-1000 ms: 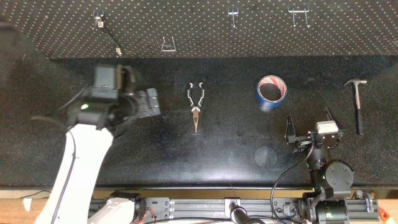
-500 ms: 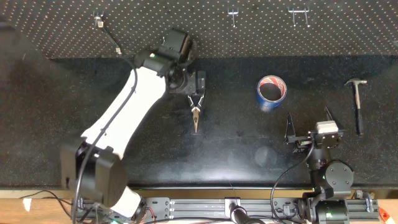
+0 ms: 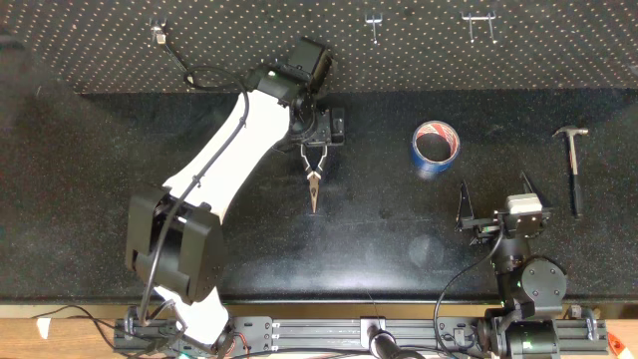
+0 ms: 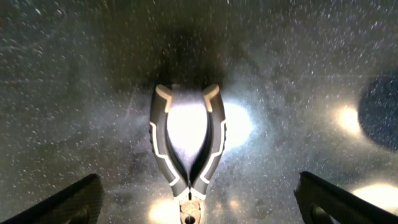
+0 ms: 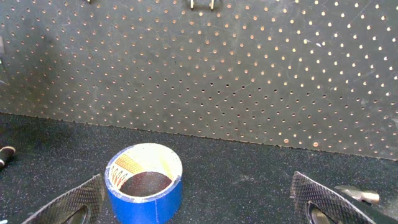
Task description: Place Tools Onto Pegboard
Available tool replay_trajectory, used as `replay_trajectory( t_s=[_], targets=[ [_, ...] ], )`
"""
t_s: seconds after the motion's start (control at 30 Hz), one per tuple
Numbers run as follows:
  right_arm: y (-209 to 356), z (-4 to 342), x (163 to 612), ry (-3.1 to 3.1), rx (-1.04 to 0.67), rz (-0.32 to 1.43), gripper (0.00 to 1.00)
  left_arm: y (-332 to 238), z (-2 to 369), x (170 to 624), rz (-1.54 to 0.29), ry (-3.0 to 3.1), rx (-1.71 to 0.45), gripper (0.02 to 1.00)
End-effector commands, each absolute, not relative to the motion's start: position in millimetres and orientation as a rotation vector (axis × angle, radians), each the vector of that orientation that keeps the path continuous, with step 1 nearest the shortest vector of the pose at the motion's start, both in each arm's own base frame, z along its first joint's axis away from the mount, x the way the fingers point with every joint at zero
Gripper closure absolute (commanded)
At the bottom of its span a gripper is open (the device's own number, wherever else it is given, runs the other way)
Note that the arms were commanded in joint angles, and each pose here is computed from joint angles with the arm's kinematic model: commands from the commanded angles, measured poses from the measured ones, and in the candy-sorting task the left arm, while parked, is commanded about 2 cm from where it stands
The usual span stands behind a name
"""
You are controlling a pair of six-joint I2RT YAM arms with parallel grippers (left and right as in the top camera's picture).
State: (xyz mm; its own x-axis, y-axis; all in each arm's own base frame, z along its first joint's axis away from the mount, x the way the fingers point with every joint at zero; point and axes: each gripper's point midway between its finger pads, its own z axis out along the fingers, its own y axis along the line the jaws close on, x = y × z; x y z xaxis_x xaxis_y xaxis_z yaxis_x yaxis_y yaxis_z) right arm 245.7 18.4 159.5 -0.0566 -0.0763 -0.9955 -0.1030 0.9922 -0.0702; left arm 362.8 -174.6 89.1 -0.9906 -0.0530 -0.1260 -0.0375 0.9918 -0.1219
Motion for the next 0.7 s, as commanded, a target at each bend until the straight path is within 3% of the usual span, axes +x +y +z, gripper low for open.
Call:
replay_trajectory(
  t_s=[0.03,0.7],
  targets=[
    [15,159,246,1.630,-0.137,0.001,0.025,-174,76,366,-0.090,3.023,-0.088,0.023],
    [15,159,246,1.630,-0.137,0.001,0.025,-176,45,372,-0.019,3.050,-0.016,0.018]
  ],
)
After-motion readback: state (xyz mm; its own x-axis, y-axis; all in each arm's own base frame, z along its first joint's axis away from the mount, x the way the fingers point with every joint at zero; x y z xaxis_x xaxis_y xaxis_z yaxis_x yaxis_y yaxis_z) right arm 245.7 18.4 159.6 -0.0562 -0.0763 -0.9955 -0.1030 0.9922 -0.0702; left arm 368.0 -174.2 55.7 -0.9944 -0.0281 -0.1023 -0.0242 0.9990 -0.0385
